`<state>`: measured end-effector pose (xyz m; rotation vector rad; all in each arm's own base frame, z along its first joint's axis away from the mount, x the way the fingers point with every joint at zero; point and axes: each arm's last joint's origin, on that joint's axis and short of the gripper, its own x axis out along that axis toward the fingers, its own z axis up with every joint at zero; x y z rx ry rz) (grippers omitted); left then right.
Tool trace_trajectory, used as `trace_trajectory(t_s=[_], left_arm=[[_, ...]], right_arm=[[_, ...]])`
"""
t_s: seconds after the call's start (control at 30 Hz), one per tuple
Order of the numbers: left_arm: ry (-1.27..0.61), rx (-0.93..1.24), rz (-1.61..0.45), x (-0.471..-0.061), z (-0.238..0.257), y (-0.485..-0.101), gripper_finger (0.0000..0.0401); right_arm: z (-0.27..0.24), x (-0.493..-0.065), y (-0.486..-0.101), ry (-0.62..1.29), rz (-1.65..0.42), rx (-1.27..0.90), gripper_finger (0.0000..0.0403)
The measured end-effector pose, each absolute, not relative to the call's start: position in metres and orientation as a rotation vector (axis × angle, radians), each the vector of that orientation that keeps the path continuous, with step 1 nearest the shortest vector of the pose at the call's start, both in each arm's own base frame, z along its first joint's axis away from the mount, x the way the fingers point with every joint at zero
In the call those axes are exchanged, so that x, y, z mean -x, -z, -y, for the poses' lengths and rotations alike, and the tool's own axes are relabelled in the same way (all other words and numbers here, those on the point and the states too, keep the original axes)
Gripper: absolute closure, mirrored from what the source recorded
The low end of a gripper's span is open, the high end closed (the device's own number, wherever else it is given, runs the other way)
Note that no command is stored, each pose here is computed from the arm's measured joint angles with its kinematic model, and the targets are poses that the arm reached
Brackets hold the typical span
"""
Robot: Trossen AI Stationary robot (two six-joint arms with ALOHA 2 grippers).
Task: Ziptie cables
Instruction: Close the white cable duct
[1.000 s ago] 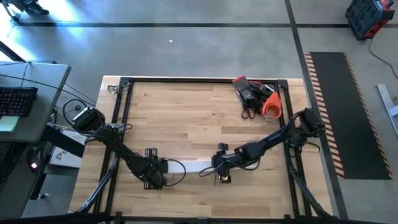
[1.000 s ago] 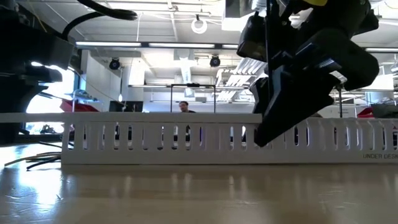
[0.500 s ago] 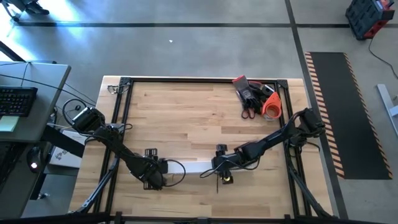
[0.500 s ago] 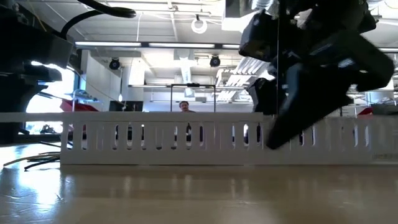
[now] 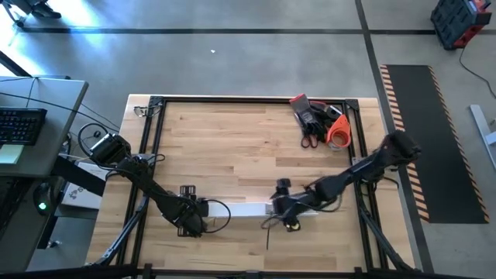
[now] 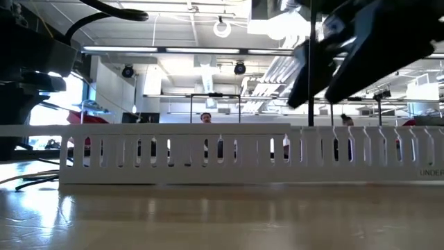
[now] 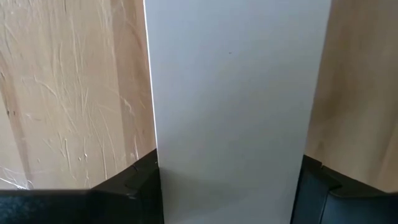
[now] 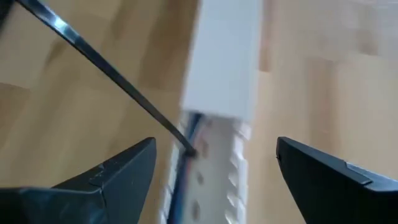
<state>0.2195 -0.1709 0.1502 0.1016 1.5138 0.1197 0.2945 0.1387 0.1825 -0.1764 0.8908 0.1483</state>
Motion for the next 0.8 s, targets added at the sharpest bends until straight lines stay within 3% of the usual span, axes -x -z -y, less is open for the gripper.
trace_trajectory(t_s=[0.23, 0.4, 0.53, 0.67, 0.8], left_arm=[[-0.121, -0.099, -1.516, -0.219, 0.171, -0.150, 0.0196], [-0.122, -0.099, -1.518, -0.219, 0.171, -0.150, 0.0196], [-0.128, -0.093, -1.517, -0.219, 0.171, -0.150, 0.0196], [-0.127, -0.092, -1.518, -0.219, 0.171, -0.150, 0.0196], [-0.115, -0.104, -1.518, -0.219, 0.171, -0.150, 0.0196]], right_arm=[[-0.151, -0.228, -0.214, 0.062, -1.041, 0.076, 0.0085], [-0.154, -0.175, -0.208, 0.278, -1.414, -0.065, 0.0085], [-0.171, -0.161, -0.197, 0.327, -1.502, -0.103, 0.0092], [-0.187, -0.163, -0.175, 0.331, -1.525, -0.050, 0.0132], [-0.191, -0.177, -0.152, 0.313, -1.539, 0.008, 0.0203]])
